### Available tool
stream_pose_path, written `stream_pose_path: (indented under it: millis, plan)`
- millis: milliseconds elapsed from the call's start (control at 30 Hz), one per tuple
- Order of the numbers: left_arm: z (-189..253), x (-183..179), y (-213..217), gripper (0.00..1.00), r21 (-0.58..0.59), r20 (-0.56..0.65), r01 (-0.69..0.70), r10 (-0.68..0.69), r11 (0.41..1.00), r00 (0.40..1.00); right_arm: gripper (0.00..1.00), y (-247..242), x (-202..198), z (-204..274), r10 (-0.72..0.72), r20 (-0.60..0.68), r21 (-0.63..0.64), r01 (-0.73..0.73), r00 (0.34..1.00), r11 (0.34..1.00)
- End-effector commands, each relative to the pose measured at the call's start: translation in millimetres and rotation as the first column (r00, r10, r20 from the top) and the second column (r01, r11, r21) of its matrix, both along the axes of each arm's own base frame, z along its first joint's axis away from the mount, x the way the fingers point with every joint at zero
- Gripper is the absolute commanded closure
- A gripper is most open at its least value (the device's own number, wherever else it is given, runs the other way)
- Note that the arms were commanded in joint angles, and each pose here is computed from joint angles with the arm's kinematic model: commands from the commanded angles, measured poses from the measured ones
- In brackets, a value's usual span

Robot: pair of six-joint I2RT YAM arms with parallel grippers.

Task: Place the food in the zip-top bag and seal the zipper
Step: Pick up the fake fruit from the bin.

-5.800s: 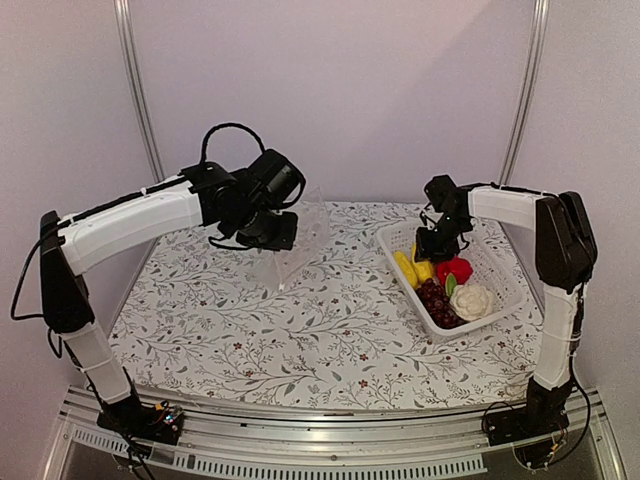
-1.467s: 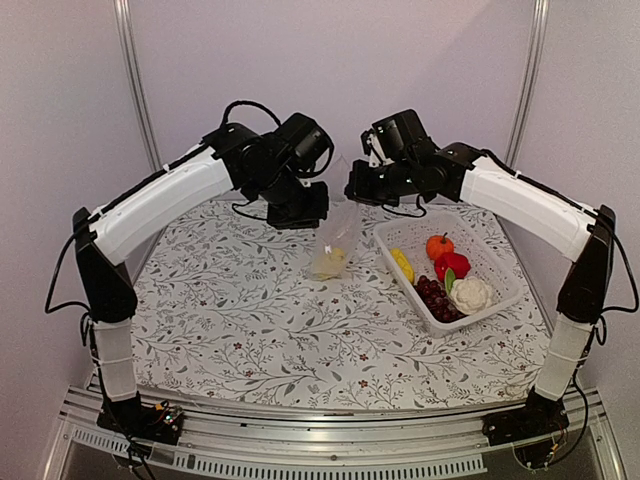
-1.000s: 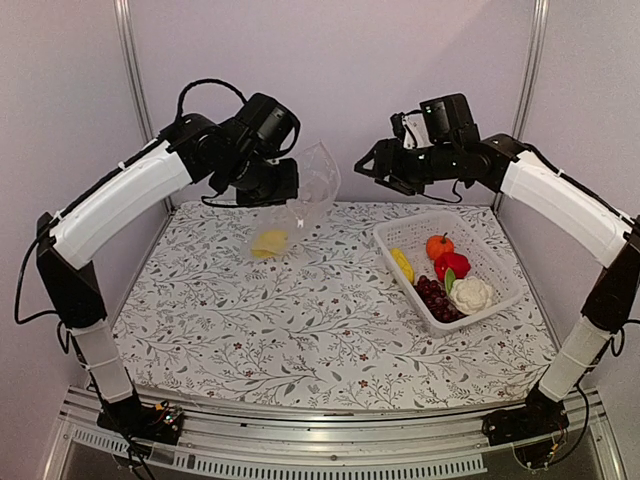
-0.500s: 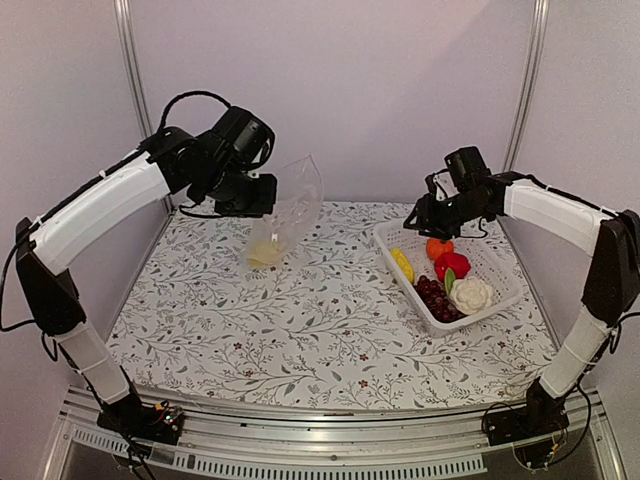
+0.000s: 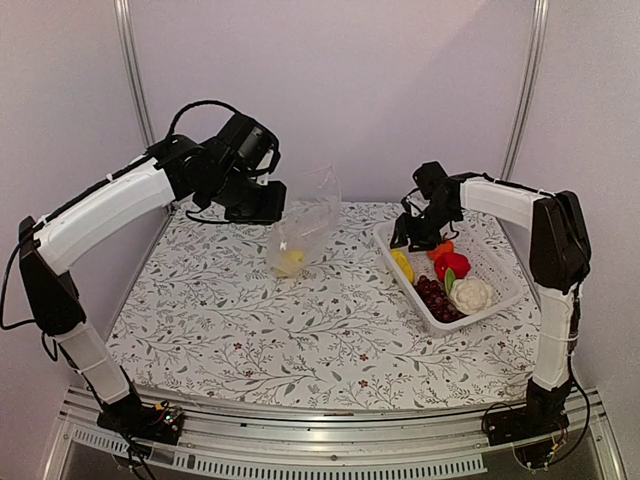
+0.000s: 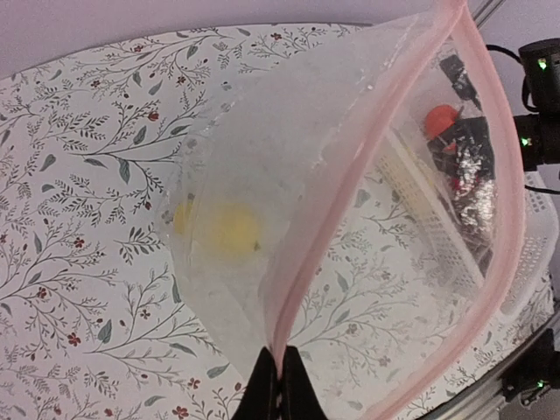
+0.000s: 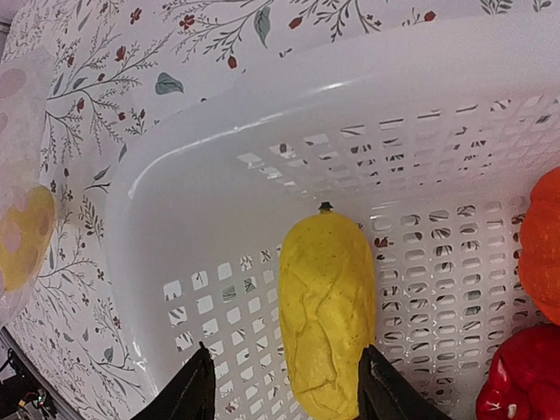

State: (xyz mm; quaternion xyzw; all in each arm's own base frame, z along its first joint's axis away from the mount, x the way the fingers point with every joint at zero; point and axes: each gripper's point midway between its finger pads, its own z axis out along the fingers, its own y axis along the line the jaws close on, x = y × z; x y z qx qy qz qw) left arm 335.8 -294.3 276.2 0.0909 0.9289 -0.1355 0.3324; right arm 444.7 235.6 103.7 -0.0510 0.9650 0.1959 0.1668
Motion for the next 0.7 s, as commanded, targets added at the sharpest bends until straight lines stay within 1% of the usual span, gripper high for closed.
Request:
stream_pose_path:
  millis: [0, 100, 300, 367, 400, 467, 567, 667]
  plan:
    - [0.8, 3.0, -2.3, 1.0, -0.016, 0.005, 0.019, -0.019, 1.0, 1.0, 0.46, -8.3, 1.8, -25.7, 0.013, -0.057, -0.081, -0.017, 0.998, 0.997]
    - [-0.6, 2.7, -3.3, 1.0, -0.017, 0.0, 0.02, -0.02, 1.0, 1.0, 0.45, -10.8, 1.7, -45.0, 0.006, -0.096, -0.11, -0.017, 0.995, 0.994]
    - [-2.7, 3.8, -6.1, 1.0, -0.023, -0.009, 0.02, -0.02, 1.0, 1.0, 0.49, -16.0, -4.6, -74.2, -0.003, -0.157, -0.144, -0.02, 0.988, 0.989]
    - [-2.0, 4.5, -7.8, 1.0, -0.027, -0.01, 0.022, -0.023, 0.999, 1.0, 0.56, -17.2, -5.3, -77.4, -0.008, -0.165, -0.148, -0.017, 0.986, 0.989]
    - [-1.8, 5.3, -8.5, 1.0, -0.028, -0.01, 0.023, -0.023, 0.999, 1.0, 0.63, -17.6, -4.6, -74.1, -0.011, -0.157, -0.15, -0.013, 0.987, 0.989]
    - [-0.7, 6.2, -10.1, 1.0, -0.033, -0.009, 0.023, -0.023, 0.999, 1.0, 0.67, -21.6, 0.6, -58.1, -0.028, -0.114, -0.158, 0.01, 0.993, 0.987]
    - [1.1, 8.7, -13.9, 1.0, -0.043, -0.006, 0.027, -0.027, 0.999, 1.0, 0.72, -26.5, 10.0, -9.4, -0.048, 0.005, -0.152, 0.048, 0.999, 0.987]
    - [3.6, 12.4, -20.3, 1.0, -0.059, -0.004, 0.036, -0.036, 0.998, 0.999, 0.75, -25.1, 12.7, 44.9, -0.048, 0.122, -0.095, 0.06, 0.991, 0.994]
